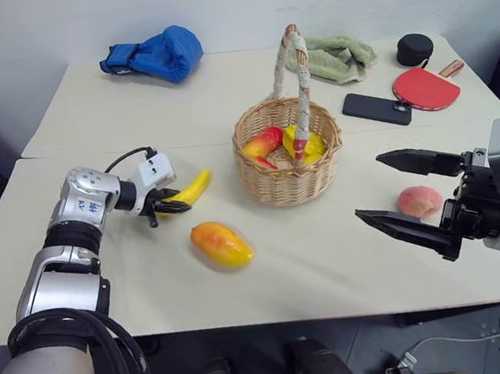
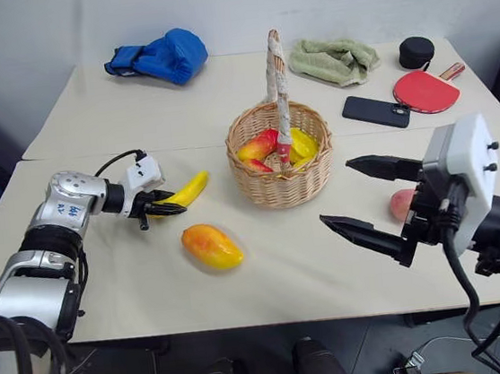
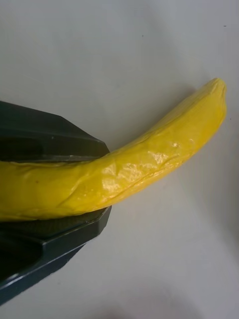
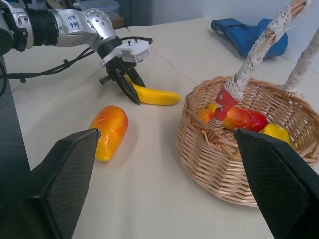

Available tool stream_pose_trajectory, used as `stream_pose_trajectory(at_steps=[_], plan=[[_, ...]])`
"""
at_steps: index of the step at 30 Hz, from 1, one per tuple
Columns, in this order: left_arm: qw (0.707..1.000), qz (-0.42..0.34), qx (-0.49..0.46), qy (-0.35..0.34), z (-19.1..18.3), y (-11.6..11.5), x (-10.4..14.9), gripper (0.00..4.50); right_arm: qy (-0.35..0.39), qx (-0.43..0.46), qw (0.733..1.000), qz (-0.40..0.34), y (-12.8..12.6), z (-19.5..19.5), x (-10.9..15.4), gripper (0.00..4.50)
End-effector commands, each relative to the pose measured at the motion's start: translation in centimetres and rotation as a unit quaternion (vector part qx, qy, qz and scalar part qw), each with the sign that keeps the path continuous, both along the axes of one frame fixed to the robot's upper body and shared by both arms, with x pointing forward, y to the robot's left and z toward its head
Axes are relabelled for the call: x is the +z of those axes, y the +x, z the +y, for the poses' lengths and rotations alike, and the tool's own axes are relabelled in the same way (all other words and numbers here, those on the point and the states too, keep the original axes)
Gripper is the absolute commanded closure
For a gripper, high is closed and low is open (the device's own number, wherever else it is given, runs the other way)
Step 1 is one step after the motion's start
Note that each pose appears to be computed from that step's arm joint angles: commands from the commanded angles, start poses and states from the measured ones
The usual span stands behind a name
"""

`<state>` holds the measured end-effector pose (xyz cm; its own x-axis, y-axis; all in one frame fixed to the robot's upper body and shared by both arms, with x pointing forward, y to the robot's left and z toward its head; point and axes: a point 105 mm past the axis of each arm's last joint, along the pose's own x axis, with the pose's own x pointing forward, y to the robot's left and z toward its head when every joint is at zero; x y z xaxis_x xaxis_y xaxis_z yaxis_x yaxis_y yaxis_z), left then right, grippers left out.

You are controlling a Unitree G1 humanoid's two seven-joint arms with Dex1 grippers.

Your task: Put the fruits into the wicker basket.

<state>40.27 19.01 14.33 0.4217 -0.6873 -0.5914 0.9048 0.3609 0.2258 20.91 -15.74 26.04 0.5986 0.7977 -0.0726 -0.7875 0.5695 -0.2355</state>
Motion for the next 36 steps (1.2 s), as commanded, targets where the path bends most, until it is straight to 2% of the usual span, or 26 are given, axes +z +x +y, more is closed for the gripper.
stream_pose_trajectory(at_steps=[1, 3, 5, 8, 11, 14, 17, 19, 20, 25, 29, 31, 32, 36], plan=[[0.993, -0.048, -0.049, -0.097, -3.6, 0.5, 5.9, 3.61, 0.003, -0.008, 1.0, -0.023, -0.3, -0.2, 0.9, 0.0], [0.982, -0.06, -0.095, -0.152, -6.9, 0.2, 9.5, 3.61, 0.004, -0.011, 1.0, -0.021, -0.4, -0.5, 0.7, 0.0], [0.972, -0.071, -0.145, -0.17, -9.9, -0.6, 11.9, 3.61, 0.006, -0.015, 1.0, -0.019, -0.5, -0.7, 0.5, 0.0], [0.966, -0.086, -0.185, -0.159, -13.2, -1.1, 13.5, 3.61, 0.011, -0.022, 1.0, -0.019, -0.4, -1.0, 0.3, 0.0], [0.967, -0.103, -0.191, -0.132, -15.1, -0.7, 13.7, 3.61, 0.016, -0.025, 0.999, -0.02, -0.4, -1.0, 0.2, 0.0], [0.974, -0.121, -0.179, -0.061, -16.6, 0.4, 12.2, 3.61, 0.02, -0.029, 0.999, -0.02, -0.5, -1.0, -0.1, 0.0], [0.976, -0.126, -0.169, -0.053, -17.9, 1.0, 11.6, 3.61, 0.026, -0.035, 0.999, -0.024, -0.5, -0.9, -0.2, 0.0], [0.975, -0.132, -0.171, -0.056, -18.4, 1.0, 11.6, 2.89, 0.03, -0.037, 0.999, -0.025, -0.5, -0.9, -0.3, 0.0], [0.973, -0.138, -0.174, -0.062, -18.6, 1.0, 11.8, 2.66, 0.032, -0.038, 0.998, -0.026, -0.6, -0.9, -0.3, 0.0], [0.961, -0.158, -0.19, -0.126, -17.6, 0.5, 13.9, 1.06, 0.035, -0.039, 0.998, -0.025, -0.7, -0.7, -0.5, 0.0], [0.94, -0.16, -0.246, -0.175, -14.3, -1.1, 15.9, 1.06, 0.03, -0.035, 0.999, -0.016, -0.8, -0.7, -0.9, 0.0], [0.928, -0.137, -0.303, -0.166, -12.4, -2.8, 15.8, 1.06, 0.025, -0.03, 0.999, -0.011, -0.8, -0.6, -1.1, 0.0], [0.926, -0.125, -0.321, -0.152, -11.5, -3.5, 15.6, 1.06, 0.024, -0.028, 0.999, -0.01, -0.8, -0.6, -1.2, 0.0], [0.923, -0.104, -0.371, -0.004, -8.1, -6.1, 11.2, 1.06, 0.023, -0.022, 0.999, -0.005, -0.7, -0.7, -1.3, 0.0]])
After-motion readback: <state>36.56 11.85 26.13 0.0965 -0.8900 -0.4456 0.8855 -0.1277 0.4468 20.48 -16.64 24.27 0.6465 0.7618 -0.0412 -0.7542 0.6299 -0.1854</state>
